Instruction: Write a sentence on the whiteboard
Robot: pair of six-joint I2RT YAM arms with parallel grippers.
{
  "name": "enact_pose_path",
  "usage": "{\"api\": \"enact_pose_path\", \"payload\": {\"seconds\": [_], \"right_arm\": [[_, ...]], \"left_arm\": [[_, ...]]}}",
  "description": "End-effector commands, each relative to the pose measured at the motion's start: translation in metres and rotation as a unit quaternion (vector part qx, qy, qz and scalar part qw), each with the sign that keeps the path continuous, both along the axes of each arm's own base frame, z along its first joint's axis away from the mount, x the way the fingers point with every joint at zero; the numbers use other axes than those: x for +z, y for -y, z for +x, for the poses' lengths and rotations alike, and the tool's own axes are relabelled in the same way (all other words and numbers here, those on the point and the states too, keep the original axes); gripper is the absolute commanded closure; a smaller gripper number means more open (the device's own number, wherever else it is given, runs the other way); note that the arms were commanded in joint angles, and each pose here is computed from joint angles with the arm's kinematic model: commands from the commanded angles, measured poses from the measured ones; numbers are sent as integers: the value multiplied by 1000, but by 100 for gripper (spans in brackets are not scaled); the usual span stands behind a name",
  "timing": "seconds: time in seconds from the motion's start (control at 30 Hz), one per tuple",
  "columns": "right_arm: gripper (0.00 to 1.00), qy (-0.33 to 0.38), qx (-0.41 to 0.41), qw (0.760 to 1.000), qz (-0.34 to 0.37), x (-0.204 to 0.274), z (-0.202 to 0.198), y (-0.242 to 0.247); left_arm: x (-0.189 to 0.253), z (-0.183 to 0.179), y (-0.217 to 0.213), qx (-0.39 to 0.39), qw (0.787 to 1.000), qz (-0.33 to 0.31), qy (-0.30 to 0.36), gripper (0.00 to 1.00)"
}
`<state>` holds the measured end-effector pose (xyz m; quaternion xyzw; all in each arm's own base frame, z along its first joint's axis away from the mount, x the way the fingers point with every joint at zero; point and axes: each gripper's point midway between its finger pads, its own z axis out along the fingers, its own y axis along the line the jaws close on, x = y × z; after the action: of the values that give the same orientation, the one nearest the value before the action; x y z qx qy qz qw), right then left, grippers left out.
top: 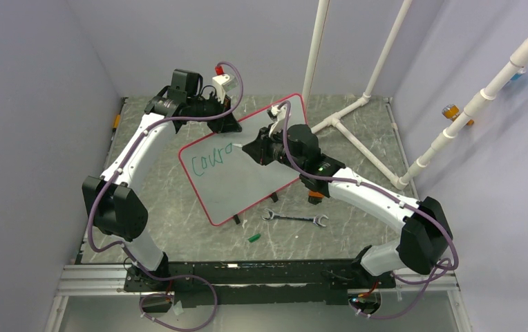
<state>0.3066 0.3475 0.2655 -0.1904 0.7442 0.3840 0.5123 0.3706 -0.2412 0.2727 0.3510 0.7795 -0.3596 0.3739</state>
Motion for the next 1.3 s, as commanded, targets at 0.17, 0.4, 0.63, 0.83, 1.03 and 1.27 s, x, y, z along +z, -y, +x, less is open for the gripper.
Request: {"api": "enact_pose_path", "payload": {"seconds": [0.17,0.4,0.63,0.83,1.03,1.27], "right_arm": [[100,5,-21,1000,0,-7,11,6],[100,-6,-13,1000,-3,-20,3,9],[100,-10,-16,1000,-6,-24,1,13],[100,1,-31,999,-9,-15,1,22],[100,19,-39,999,2,5,-1,28],[100,39,-29,999,21,25,-5,27]], "left_arm": [[4,7,-5,1,998,34,60,100],[4,8,-5,3,998,34,60,100],[4,8,-5,4,998,34,60,100],[3,8,-5,4,998,34,60,100],[4,8,-5,4,998,33,60,100],[5,7,-5,4,998,32,61,100]]}}
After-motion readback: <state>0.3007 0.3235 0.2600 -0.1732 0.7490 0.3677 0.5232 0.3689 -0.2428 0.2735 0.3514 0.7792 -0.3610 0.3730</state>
